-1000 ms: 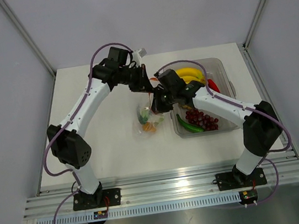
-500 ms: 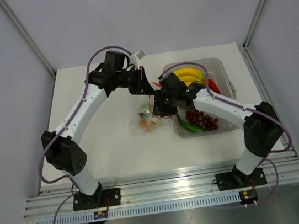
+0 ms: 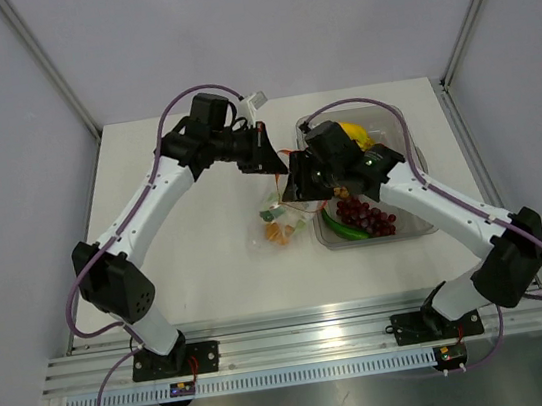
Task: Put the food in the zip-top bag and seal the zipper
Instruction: Place the fake vegetable in the zipper food storage bag, then adjust the zipper food storage bag at the center of the board.
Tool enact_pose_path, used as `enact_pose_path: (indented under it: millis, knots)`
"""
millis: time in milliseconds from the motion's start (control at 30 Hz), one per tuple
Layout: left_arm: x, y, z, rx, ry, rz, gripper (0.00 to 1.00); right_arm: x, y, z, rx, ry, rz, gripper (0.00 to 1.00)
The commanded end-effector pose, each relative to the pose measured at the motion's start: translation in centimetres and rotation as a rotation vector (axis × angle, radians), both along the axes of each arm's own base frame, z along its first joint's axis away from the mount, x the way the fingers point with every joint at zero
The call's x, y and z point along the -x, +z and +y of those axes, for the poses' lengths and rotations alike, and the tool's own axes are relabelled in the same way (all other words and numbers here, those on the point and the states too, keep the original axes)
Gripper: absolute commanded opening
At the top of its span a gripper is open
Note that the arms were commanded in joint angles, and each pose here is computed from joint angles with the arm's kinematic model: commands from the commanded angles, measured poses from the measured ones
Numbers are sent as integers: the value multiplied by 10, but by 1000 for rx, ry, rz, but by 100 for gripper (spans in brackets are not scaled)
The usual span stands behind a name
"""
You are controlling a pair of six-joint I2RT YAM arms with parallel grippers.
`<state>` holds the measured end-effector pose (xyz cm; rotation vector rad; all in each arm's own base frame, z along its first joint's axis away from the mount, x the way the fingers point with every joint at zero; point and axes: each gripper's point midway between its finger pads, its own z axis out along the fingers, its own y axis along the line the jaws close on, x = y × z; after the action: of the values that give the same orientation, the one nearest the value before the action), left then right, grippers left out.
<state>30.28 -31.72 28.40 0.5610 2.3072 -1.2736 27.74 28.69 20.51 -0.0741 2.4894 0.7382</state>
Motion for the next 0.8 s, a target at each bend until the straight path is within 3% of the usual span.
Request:
enact_pose_path:
  millis: [0, 167, 200, 300, 400, 500, 600, 767]
  knots:
    - [-6, 6, -4, 21, 6, -48, 0, 0, 72, 3, -112, 15, -165, 51]
    - [-8, -1, -6, 19, 10, -34, 0, 3, 88, -4, -125, -6, -204, 42]
    - [-9, -1, -6, 19, 12, -33, 0, 1, 88, -8, -113, -24, -210, 35]
    - [-9, -2, -4, 15, 17, -33, 0, -9, 85, -36, -47, -151, -259, 23]
    - [-8, 0, -2, 14, 18, -36, 0, -15, 72, -69, 36, -276, -279, 20]
    - [-7, -2, -1, 11, 18, -36, 0, -23, 53, -96, 21, -355, -229, 26]
    - [-6, -3, -1, 12, 14, -34, 0, -23, 34, -93, 4, -337, -186, 44]
    - [-6, -1, -2, 17, 14, -33, 0, -28, 7, -76, 14, -271, -117, 55]
